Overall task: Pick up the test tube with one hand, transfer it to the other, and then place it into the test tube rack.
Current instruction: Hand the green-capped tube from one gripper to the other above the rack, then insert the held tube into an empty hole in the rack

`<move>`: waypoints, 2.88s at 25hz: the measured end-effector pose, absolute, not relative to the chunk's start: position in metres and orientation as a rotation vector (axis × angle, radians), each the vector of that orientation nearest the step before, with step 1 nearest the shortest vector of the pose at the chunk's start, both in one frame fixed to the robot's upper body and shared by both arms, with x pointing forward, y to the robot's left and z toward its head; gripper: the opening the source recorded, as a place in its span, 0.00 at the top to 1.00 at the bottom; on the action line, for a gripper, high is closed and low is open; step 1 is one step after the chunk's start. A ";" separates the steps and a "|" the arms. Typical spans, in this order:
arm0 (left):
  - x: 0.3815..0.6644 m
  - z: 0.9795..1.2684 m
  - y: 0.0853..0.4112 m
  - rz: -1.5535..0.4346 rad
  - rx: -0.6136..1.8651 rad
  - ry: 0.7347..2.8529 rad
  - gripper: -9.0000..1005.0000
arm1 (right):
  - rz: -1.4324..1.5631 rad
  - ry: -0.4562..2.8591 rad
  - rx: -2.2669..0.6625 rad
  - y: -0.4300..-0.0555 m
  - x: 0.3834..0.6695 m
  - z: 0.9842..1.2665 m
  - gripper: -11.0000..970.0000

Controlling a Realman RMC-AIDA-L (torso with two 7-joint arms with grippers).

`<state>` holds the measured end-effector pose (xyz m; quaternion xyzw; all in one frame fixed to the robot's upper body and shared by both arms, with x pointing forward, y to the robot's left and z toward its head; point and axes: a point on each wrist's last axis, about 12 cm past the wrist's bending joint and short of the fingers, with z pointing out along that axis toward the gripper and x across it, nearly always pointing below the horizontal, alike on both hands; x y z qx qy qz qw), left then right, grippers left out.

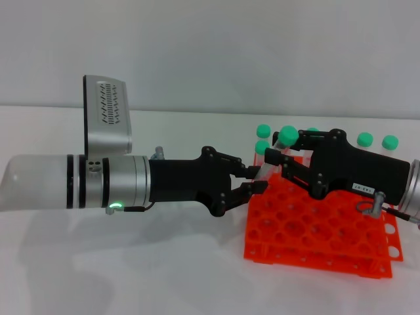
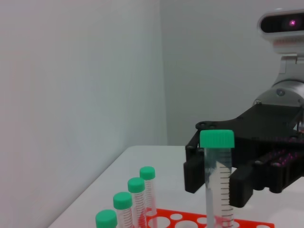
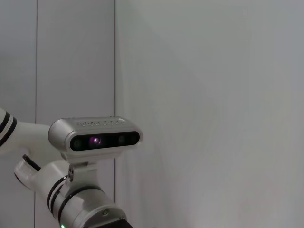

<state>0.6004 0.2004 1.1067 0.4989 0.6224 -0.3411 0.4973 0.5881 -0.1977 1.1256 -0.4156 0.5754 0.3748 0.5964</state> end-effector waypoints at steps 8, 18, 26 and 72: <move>0.601 1.107 0.199 -0.827 1.208 1.506 0.78 | 0.864 1.333 -0.969 -0.199 0.586 1.123 0.73; 0.600 1.104 0.203 -0.817 1.175 1.516 0.75 | 0.870 1.330 -0.954 -0.199 0.584 1.122 0.77; 0.597 1.102 0.208 -0.829 1.123 1.522 0.56 | 0.869 1.331 -0.951 -0.200 0.584 1.122 0.77; 0.496 1.035 0.313 -0.608 0.487 1.577 0.12 | 0.657 1.435 -0.937 -0.196 0.600 1.105 0.78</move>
